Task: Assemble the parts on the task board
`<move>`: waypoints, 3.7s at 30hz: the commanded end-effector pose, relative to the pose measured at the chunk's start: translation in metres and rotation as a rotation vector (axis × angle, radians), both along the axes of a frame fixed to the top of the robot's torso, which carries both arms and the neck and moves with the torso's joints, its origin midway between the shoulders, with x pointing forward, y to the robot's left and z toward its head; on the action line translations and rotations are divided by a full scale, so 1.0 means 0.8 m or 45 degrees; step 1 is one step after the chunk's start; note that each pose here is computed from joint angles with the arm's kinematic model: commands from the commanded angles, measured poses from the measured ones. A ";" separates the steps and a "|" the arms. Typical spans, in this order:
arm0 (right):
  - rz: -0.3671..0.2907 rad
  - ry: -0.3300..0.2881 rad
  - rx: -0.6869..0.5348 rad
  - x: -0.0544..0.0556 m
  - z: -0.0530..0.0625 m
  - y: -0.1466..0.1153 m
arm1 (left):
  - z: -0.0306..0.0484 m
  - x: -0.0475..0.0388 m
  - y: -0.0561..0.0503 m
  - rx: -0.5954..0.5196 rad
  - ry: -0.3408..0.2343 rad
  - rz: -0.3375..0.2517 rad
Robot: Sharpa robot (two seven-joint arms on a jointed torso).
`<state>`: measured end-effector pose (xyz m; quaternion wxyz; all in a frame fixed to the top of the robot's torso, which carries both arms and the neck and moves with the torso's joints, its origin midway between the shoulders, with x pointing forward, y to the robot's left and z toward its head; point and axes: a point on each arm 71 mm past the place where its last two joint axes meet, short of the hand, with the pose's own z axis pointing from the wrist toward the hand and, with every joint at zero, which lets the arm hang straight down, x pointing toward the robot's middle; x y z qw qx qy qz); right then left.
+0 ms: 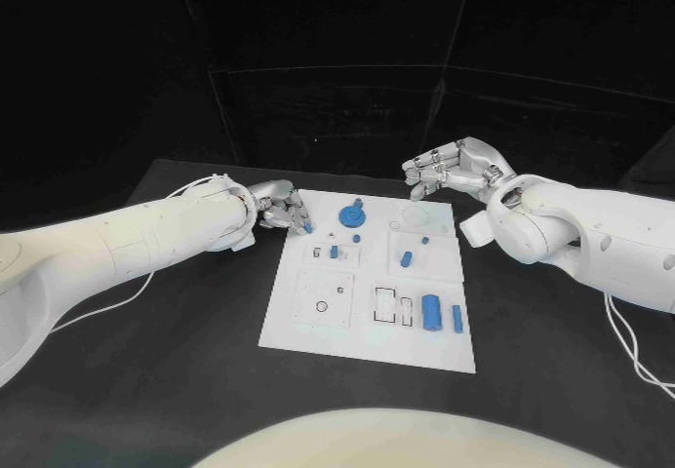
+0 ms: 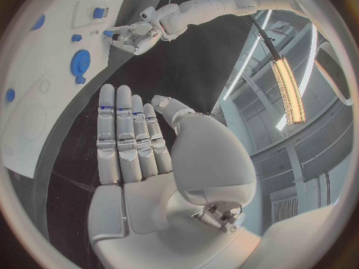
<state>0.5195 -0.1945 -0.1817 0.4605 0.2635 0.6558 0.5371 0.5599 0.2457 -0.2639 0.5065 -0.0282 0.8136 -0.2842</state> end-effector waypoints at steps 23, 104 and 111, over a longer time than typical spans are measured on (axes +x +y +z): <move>0.012 -0.009 0.007 0.000 0.002 0.002 | -0.0024 0.001 0.005 0.029 0.017 0.035; 0.018 -0.009 0.008 0.000 0.002 0.004 | -0.0016 0.004 0.009 0.027 0.010 0.098; 0.018 -0.009 0.008 0.000 0.002 0.004 | -0.0019 0.005 0.009 0.029 0.014 0.102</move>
